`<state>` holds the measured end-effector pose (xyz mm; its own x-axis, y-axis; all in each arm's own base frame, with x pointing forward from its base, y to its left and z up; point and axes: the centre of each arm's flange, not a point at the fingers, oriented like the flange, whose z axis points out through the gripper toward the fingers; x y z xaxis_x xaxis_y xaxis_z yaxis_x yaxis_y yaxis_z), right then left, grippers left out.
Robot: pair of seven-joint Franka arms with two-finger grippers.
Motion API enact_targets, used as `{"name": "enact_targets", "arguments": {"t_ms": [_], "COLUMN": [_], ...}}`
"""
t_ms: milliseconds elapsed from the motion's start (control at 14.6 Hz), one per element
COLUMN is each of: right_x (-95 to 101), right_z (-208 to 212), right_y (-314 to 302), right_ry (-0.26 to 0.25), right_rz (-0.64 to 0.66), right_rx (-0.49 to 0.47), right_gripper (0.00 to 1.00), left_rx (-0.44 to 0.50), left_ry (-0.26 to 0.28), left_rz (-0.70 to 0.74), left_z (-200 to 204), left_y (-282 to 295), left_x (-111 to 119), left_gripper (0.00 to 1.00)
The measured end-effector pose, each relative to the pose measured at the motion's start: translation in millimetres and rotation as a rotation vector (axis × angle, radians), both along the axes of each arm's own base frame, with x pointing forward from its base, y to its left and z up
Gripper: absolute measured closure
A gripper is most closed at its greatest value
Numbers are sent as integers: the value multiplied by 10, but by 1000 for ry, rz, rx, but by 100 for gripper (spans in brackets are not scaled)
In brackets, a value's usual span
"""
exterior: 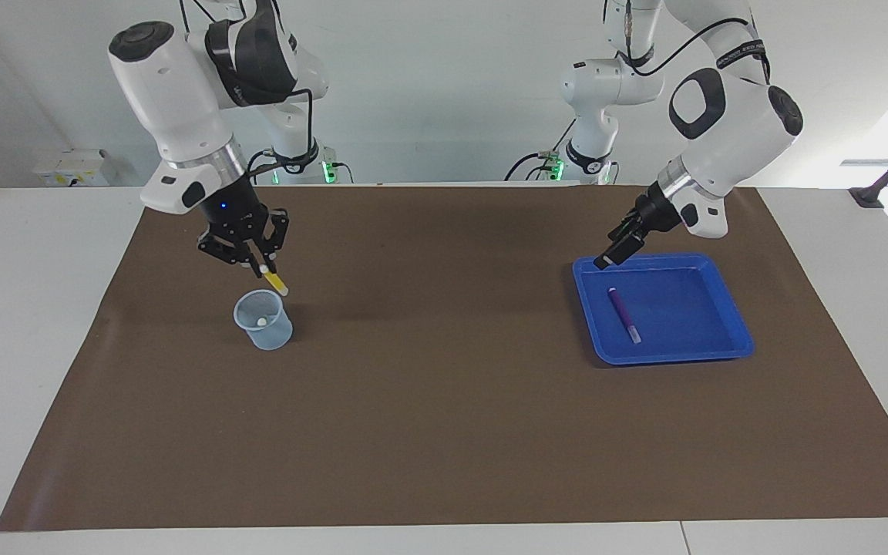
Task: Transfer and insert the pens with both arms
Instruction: 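Insert the yellow pen into the cup while the left gripper reaches the purple pen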
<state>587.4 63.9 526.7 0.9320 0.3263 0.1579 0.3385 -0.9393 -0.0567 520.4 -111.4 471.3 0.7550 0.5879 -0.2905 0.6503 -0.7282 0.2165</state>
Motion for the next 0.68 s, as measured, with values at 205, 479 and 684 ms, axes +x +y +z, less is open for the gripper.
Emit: {"name": "enact_targets", "arguments": {"t_ms": [205, 479, 684], "right_x": [105, 115, 115], "right_z": [-404, -520, -550], "right_y": [-84, -120, -189], "right_ry": [41, 48, 44], "right_rz": [18, 80, 90], "right_rx": [-13, -76, -94], "right_gripper": [83, 83, 83], "left_rx": [101, 200, 238], "left_ry": [-53, -103, -135], "left_rz": [-336, -607, -704], "left_z": [-339, -852, -1310], "left_y": [219, 393, 382], "left_x": [-44, 89, 102], "left_gripper": [0, 0, 0]}}
